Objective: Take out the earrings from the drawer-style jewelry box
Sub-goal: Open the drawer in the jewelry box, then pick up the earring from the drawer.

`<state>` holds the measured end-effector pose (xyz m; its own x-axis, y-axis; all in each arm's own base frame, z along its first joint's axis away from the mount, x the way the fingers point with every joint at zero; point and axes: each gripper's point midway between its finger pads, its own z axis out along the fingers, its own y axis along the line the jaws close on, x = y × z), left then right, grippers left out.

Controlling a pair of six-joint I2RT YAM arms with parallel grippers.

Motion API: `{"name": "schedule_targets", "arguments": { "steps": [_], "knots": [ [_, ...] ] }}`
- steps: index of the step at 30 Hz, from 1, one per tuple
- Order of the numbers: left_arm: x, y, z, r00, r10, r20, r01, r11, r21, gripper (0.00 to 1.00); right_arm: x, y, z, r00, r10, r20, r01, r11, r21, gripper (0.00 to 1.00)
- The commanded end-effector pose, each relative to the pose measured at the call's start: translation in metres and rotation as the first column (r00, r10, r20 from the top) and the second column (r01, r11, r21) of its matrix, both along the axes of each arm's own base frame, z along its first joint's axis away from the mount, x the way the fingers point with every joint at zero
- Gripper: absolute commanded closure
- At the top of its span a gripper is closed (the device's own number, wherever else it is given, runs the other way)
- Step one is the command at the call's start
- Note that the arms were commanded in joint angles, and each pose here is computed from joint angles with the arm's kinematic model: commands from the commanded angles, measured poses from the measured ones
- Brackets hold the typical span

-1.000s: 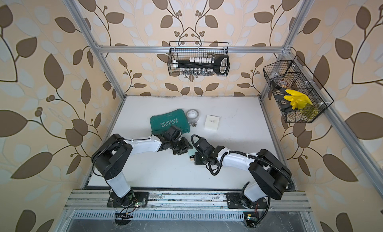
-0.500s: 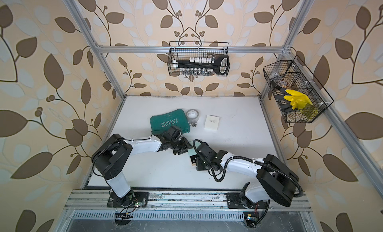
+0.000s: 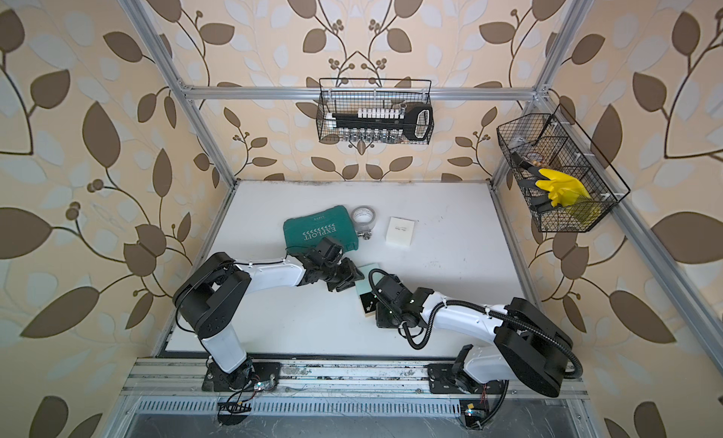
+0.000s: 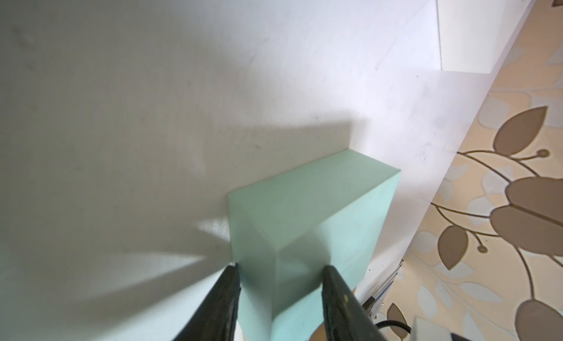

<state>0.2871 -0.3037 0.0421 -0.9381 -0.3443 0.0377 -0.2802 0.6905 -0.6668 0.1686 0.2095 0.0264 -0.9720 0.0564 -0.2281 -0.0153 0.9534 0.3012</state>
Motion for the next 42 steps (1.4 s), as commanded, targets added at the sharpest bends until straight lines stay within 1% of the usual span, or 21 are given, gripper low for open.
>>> {"name": "schedule_targets", "arguments": {
  "steps": [1,6,10,14,21,29,42],
  "knots": [
    [-0.005,-0.004,0.002,1.0,-0.029,0.007,0.029,1.0,0.007,0.52,-0.006,-0.014,0.026,1.0,-0.018,0.01,0.018,0.999,-0.042,0.5],
    [-0.004,-0.012,0.017,0.998,-0.053,0.04,0.054,0.998,-0.025,0.48,-0.006,-0.026,0.066,0.999,-0.013,0.041,0.017,0.995,-0.1,0.5],
    [-0.006,-0.011,0.024,0.996,-0.063,0.056,0.066,0.997,-0.04,0.5,0.001,-0.019,0.076,1.0,-0.015,0.018,0.018,0.99,-0.14,0.53],
    [-0.011,-0.01,0.021,0.997,-0.069,0.046,0.071,0.996,-0.048,0.55,0.009,-0.005,0.072,1.0,-0.013,-0.024,0.009,0.983,-0.186,0.6],
    [-0.015,-0.006,0.015,0.996,-0.077,0.041,0.078,0.996,-0.038,0.59,0.022,0.023,0.057,0.996,-0.01,-0.087,-0.008,0.979,-0.205,0.7],
    [-0.018,-0.005,0.011,0.996,-0.082,0.03,0.083,0.996,-0.032,0.63,0.031,0.044,0.04,0.992,-0.024,-0.122,-0.001,0.98,-0.2,0.72],
    [-0.021,-0.004,0.008,0.996,-0.085,0.015,0.086,0.996,-0.031,0.65,0.046,0.049,0.021,0.989,-0.056,-0.139,0.026,0.978,-0.209,0.76]
  ]
}}
